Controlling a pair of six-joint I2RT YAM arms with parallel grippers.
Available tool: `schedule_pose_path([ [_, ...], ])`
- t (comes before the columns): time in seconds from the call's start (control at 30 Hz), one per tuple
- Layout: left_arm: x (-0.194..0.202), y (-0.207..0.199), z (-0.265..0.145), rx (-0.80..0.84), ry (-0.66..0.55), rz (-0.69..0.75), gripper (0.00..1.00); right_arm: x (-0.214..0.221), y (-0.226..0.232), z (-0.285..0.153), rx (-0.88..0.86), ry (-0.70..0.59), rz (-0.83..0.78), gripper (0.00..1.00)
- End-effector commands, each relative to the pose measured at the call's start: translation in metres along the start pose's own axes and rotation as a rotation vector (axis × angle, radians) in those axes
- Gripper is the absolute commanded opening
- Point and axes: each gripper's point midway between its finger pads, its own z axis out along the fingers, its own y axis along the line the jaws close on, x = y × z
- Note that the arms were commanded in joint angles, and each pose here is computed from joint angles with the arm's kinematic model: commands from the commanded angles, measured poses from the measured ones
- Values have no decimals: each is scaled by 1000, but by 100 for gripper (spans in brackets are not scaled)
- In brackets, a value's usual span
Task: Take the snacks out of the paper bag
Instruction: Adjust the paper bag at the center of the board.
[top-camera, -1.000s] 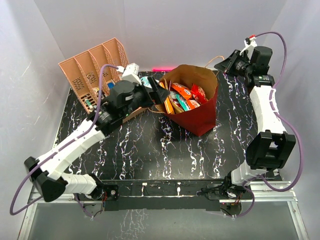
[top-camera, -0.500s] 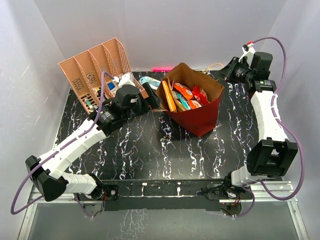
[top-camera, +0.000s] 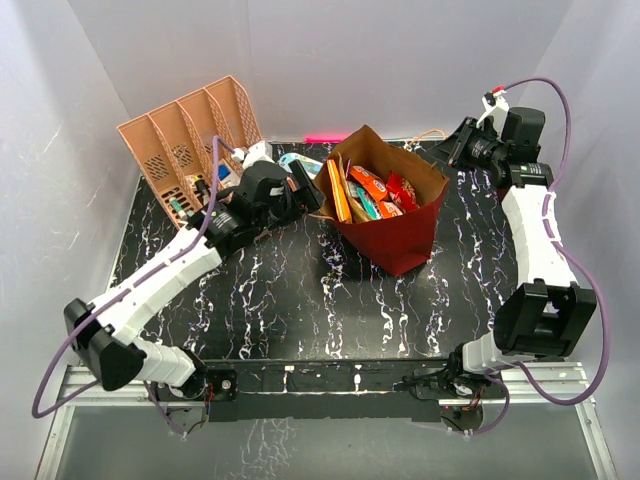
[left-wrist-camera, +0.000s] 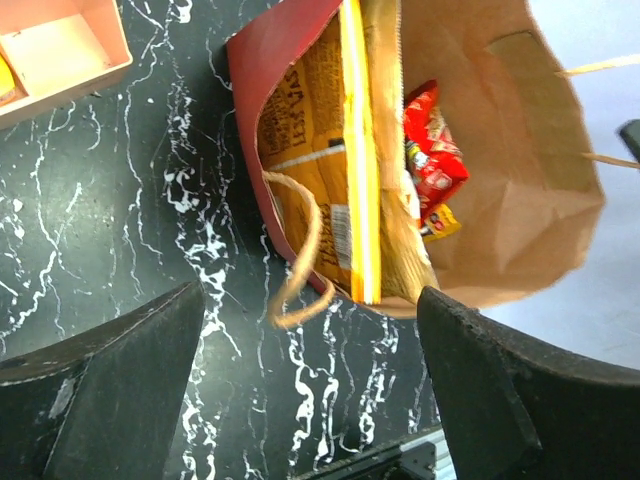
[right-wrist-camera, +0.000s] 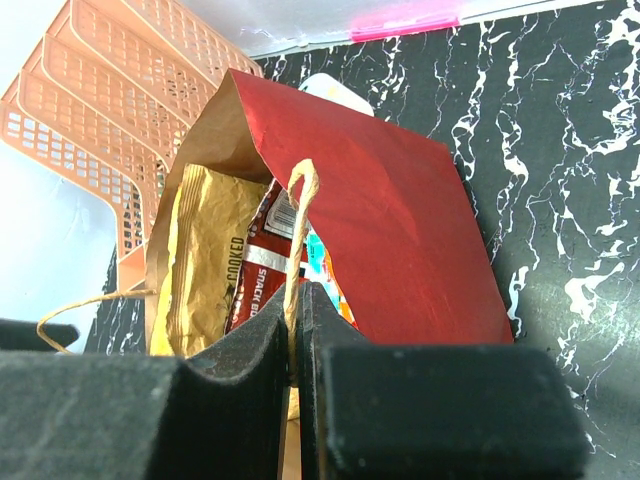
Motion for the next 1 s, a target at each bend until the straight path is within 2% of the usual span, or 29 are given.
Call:
schedule_pose_path([
  [0.0, -4, 6, 25, -10, 58, -36, 80, -27, 39, -26, -83, -92, -90, 8],
  [0.07, -6, 12, 36, -11, 90, -75, 72, -29, 41, -29, -80, -99, -94, 8],
  [0.2, -16, 4, 45, 50, 116, -78, 40, -30, 45, -33, -80, -103, -100, 8],
  [0.33, -41, -20, 41, 140, 119, -55, 0, -35, 53, -39, -84, -107, -115, 8],
  [0.43, -77, -44, 20, 217, 63, -6, 0, -42, 64, -47, -95, -115, -136, 8],
  [0.53, -112, -76, -17, 330, -24, 55, 0, -43, 81, -57, -143, -118, -145, 8],
  [0.63, -120, -80, -43, 351, -54, 55, 0, -26, 105, -65, -234, -94, -121, 8],
  [0.7, -108, -67, -52, 328, -30, 23, 0, -10, 124, -72, -305, -73, -102, 8],
  [0.8, -81, -26, -56, 217, 5, -1, 0, 25, 146, -76, -393, -32, -94, 8],
  [0.87, -75, 10, -64, 90, -12, 12, 0, 58, 154, -72, -425, 12, -87, 9],
  [0.97, -88, 42, -87, -45, -89, 72, 0, 107, 162, -58, -463, 128, -52, 9],
])
